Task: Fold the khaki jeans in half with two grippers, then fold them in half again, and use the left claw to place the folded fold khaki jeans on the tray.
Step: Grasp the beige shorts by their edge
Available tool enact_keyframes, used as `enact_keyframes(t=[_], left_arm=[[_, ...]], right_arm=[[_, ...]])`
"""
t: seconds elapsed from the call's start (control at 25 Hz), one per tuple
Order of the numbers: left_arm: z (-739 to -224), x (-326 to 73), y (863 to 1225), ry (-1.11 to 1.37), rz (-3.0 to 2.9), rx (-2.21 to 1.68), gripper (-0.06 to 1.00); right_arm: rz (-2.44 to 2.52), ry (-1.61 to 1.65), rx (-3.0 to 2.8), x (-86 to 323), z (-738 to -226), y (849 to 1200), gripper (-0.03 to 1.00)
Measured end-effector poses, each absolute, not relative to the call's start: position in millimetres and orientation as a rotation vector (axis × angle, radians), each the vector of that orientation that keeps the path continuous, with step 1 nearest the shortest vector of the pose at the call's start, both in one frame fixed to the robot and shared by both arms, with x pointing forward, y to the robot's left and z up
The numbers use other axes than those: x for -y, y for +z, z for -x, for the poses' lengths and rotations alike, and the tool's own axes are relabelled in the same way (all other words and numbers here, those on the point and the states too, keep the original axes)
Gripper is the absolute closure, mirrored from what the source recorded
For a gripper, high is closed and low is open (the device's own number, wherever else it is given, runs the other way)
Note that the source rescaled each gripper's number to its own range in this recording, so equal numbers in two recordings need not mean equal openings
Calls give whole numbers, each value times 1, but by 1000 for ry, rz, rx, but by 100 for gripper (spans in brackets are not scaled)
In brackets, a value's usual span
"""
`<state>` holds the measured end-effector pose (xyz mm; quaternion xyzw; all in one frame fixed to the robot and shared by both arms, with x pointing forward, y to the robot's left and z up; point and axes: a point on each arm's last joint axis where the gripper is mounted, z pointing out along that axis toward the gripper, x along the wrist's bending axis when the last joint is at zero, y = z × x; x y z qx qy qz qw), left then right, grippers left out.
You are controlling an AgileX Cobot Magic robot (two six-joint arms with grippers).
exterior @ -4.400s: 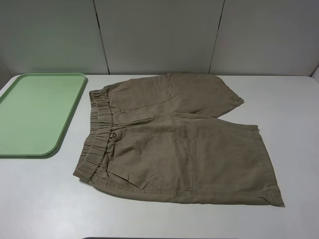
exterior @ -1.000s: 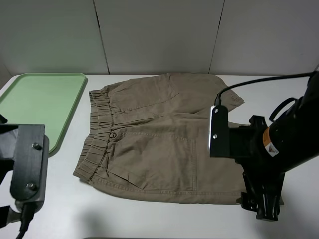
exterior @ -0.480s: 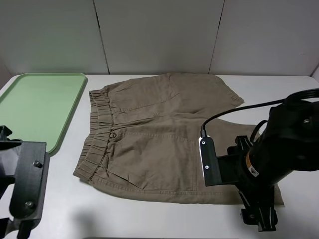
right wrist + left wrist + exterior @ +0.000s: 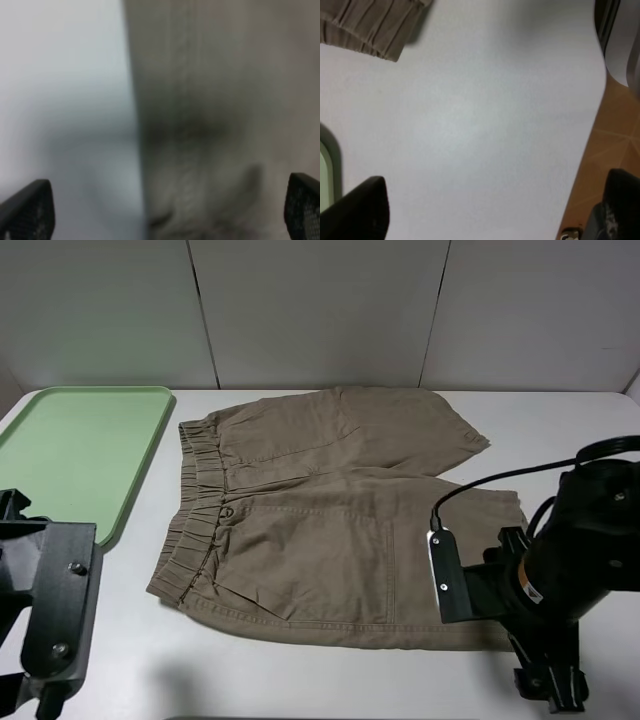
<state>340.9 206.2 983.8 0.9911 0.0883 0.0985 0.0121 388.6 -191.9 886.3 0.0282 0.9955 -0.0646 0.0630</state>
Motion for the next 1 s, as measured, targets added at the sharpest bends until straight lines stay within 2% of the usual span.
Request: enact_keyframes(t=[0.28,1.0], left_arm=[[-341,-206,984,308,-3091,-263,11],[-344,-202,985,350,-3051,-183,12]], right_arm=[[-23,-186,-3029,203,-375,877,-3],[-107,-175,-3023,218,-389,873,-3]])
